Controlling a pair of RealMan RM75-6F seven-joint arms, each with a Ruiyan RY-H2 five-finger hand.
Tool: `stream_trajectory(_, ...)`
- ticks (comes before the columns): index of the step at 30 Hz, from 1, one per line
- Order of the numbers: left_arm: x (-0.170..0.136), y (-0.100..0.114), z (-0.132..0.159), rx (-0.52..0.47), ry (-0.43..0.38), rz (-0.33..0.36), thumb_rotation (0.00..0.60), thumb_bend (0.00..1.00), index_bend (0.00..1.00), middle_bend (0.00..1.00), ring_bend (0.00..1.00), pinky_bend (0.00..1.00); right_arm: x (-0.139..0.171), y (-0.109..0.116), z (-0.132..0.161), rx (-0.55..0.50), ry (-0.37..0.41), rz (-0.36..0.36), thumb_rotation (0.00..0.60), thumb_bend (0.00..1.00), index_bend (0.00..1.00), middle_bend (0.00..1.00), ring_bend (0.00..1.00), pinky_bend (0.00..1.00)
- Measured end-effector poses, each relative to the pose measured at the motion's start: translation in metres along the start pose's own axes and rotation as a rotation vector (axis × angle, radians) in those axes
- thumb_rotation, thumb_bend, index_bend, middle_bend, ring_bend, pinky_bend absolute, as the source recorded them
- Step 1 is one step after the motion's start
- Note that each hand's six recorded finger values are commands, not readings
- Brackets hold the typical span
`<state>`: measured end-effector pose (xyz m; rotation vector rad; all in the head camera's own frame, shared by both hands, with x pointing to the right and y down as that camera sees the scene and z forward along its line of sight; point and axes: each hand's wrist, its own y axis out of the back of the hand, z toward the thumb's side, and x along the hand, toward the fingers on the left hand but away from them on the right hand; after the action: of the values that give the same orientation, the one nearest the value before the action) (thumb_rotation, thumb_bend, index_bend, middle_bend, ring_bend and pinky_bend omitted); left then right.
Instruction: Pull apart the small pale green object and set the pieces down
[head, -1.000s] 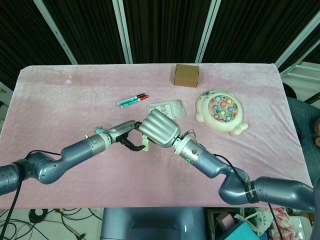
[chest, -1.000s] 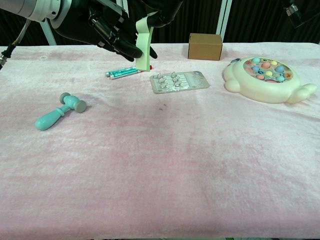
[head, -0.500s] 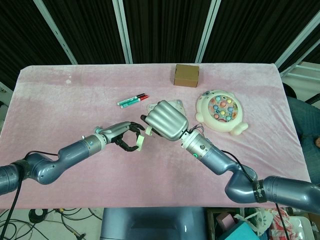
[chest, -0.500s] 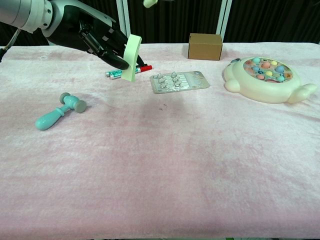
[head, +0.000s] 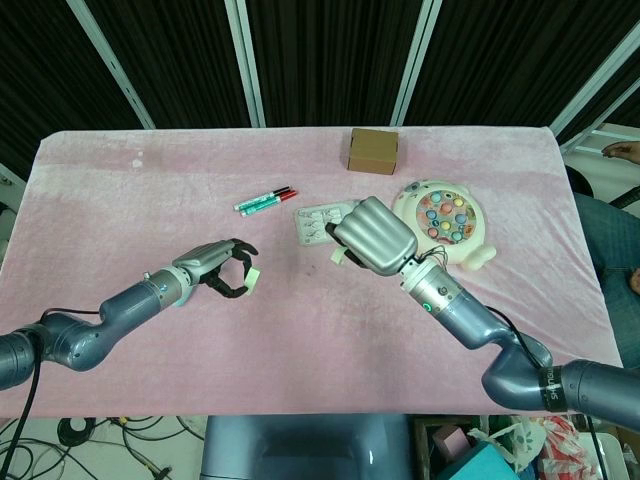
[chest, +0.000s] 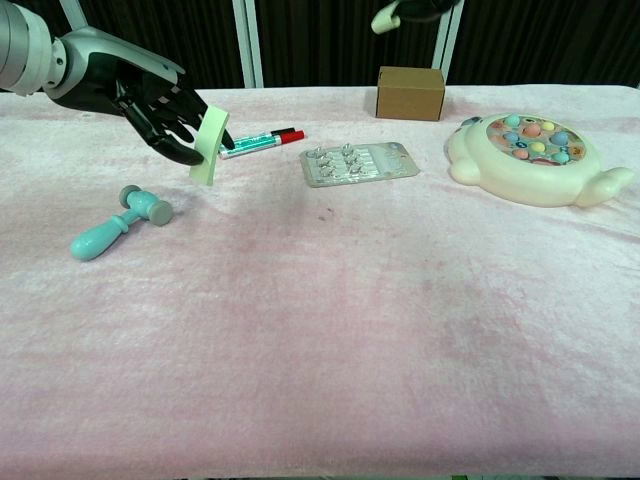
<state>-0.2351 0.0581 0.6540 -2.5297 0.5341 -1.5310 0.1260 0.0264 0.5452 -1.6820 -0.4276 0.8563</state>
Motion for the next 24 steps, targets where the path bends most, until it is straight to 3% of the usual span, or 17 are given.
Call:
stream_trajectory(8,0.008,-0.008,-0.018,0.183,0.044,0.044,0.6,0.48,0.58,0.13,0.0,0.0,0.016,-0.071,0.002,-0.023,-0.009,0.156,0.6,0.41,0.8,0.76,0.78,0.73)
stream_trajectory(13,0.017,-0.018,-0.024,0.243,0.084,0.082,0.6,0.47,0.55,0.12,0.0,0.0,0.024,-0.112,0.012,-0.061,-0.007,0.223,0.6,0.39,0.76,0.74,0.77,0.72)
stream_trajectory(20,0.034,-0.038,-0.033,0.297,0.134,0.073,0.6,0.43,0.5,0.09,0.0,0.0,0.035,-0.156,0.023,-0.116,-0.023,0.342,0.6,0.33,0.6,0.68,0.72,0.68)
stream_trajectory(22,0.038,-0.039,-0.034,0.329,0.143,0.079,0.6,0.38,0.44,0.08,0.0,0.0,0.038,-0.167,0.025,-0.125,-0.033,0.379,0.6,0.3,0.49,0.64,0.7,0.66)
stream_trajectory(24,0.041,-0.04,-0.033,0.362,0.15,0.089,0.6,0.3,0.3,0.06,0.0,0.0,0.04,-0.175,0.027,-0.122,-0.039,0.4,0.6,0.25,0.3,0.54,0.63,0.61)
